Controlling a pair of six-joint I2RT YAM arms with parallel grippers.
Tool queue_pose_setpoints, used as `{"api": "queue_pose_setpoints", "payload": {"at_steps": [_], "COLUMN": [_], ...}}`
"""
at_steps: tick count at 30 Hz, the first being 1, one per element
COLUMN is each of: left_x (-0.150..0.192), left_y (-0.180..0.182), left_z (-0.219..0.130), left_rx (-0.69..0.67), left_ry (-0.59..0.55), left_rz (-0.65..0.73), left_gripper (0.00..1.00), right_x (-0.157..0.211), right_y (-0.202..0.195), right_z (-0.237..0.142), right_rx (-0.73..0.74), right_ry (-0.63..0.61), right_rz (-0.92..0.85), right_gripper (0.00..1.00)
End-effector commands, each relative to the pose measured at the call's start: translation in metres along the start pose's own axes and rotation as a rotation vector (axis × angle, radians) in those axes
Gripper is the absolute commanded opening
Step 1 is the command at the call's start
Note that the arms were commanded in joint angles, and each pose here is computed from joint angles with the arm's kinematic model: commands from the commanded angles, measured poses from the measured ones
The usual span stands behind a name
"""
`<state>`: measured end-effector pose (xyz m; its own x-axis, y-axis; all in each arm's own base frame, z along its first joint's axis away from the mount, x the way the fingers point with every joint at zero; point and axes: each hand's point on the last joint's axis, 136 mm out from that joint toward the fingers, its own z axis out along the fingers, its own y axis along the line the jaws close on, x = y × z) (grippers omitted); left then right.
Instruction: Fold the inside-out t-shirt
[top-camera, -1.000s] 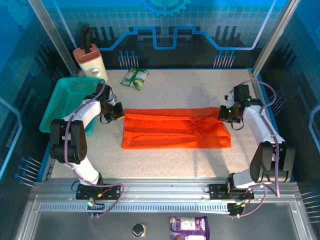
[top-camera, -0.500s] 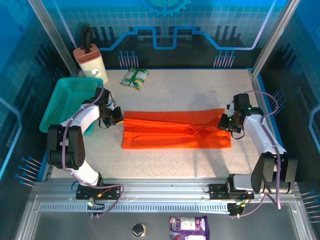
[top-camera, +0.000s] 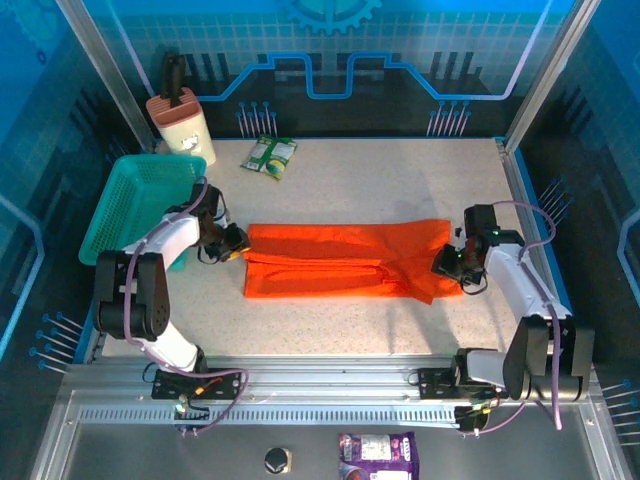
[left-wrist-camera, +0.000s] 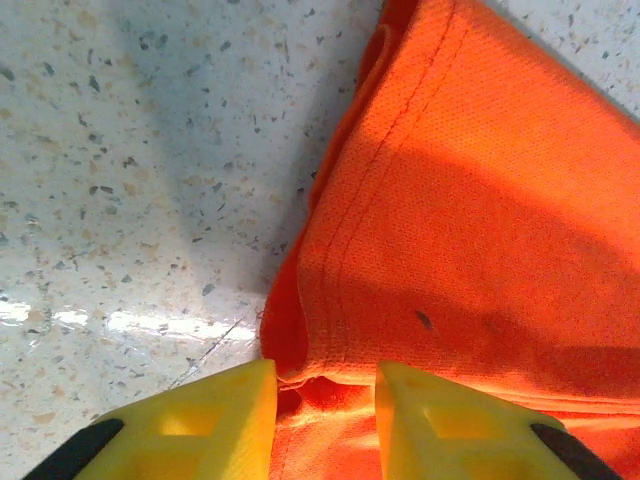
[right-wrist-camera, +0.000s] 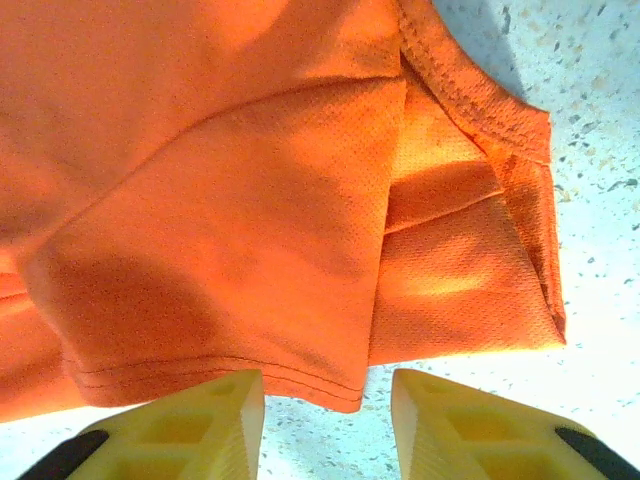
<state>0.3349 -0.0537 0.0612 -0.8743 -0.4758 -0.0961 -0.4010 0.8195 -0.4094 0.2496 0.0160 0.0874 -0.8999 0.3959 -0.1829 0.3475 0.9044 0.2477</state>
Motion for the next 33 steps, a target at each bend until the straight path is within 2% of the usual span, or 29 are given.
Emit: {"api": "queue_pose_setpoints", "payload": {"at_steps": [1, 5, 8, 12, 18, 25, 28, 33], "left_x": [-0.008, -0.005, 0.001, 0.007, 0.017, 0.024, 0.034, 0.062], "left_y": [-0.008, -0.021, -0.032, -0.040, -0.032, -0.038, -0.043, -0.048], "left_z": [-0.020, -0.022, -0.018, -0.008, 0.011, 0.003, 0.002, 0.010], "left_rx": [0.016, 0.013, -0.015, -0.057, -0.091, -0.064, -0.049, -0.052], "left_ry": [-0.042, -0.028, -0.013, 0.012, 0.063, 0.056, 0.075, 0.141], "left_rz": [-0.008, 0.031, 0.078, 0.121, 0.112, 0.113, 0.121, 0.142], "left_gripper": [0.33, 0.34, 0.34, 0.28, 0.23, 0.22, 0.20, 0.12], "right_x": [-0.016, -0.023, -0.022, -0.018, -0.015, -0.007, -0.009, -0.036], "right_y": [0.009, 0.029, 0.049, 0.057, 0.030, -0.015, -0.021, -0.011], "right_z": [-0.021, -0.023, -0.013, 0.005, 0.022, 0.036, 0.042, 0.047], "right_rx": [-0.009, -0.044, -0.085, -0.082, -0.003, 0.025, 0.006, -0.073], "right_ry": [-0.073, -0.065, -0.015, 0.041, 0.057, 0.081, 0.087, 0.037], "right_rz": [-0.003, -0.059, -0.106, -0.125, -0.083, 0.017, 0.034, 0.034], "right_gripper": [0.41, 0.41, 0.41, 0.41, 0.43, 0.42, 0.40, 0.38]}}
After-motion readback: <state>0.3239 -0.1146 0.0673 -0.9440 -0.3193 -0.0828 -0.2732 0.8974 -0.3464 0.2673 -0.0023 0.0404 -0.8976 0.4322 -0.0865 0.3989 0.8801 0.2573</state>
